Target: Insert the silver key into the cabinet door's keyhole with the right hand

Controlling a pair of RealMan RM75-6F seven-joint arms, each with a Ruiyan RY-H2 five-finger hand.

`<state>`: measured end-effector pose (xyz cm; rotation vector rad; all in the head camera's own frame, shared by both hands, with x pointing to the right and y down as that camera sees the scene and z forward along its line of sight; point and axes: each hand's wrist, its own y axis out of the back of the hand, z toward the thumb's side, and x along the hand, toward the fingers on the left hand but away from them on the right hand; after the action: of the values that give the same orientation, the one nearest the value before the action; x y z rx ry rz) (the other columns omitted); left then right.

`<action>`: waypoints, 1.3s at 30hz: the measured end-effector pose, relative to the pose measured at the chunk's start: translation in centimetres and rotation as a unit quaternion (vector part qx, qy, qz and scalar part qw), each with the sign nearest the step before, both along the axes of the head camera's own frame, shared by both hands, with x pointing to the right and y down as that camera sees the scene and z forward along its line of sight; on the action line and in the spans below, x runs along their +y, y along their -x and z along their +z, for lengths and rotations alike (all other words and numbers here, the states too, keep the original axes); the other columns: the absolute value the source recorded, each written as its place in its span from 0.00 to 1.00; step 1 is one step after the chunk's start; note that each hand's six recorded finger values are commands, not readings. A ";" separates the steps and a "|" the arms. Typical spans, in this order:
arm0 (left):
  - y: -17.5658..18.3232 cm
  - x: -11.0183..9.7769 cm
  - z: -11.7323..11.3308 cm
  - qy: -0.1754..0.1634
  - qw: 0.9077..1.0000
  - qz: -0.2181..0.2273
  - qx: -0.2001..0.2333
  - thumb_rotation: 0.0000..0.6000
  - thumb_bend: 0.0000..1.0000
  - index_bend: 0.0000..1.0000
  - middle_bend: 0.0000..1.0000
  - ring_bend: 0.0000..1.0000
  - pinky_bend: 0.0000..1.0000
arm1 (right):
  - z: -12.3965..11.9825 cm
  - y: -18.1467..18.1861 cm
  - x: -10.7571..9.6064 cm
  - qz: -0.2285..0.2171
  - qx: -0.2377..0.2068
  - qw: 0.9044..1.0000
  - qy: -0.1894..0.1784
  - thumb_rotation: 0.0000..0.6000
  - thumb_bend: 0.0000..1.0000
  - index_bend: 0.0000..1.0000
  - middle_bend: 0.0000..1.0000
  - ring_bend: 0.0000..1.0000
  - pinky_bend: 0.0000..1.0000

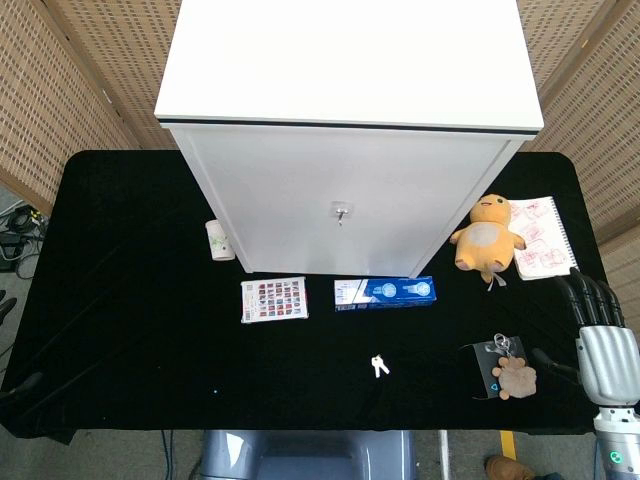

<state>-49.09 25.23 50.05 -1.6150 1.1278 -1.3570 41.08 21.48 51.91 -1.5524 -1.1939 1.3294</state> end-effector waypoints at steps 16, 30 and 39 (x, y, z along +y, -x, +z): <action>-0.1 -0.3 1.2 0.017 1.000 -0.005 -0.012 1.00 0.00 0.00 0.00 0.00 0.00 | 1.6 3.4 -1.5 -0.081 -0.001 0.997 0.016 1.00 0.00 0.02 0.71 0.74 0.93; 0.4 -1.4 3.2 0.040 0.998 -0.027 -0.034 1.00 0.00 0.00 0.00 0.00 0.00 | 8.4 15.7 -3.0 -0.280 -0.054 0.941 0.180 1.00 0.35 0.41 0.87 0.90 1.00; 0.3 -1.3 3.4 0.047 0.998 -0.024 -0.032 1.00 0.00 0.00 0.00 0.00 0.00 | 13.4 18.7 -1.9 -0.269 -0.046 0.934 0.232 1.00 0.46 0.48 0.88 0.90 1.00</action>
<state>-49.38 23.95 53.44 -1.6075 1.0850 -1.5013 22.41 19.55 65.30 -2.1033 -0.4429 1.2156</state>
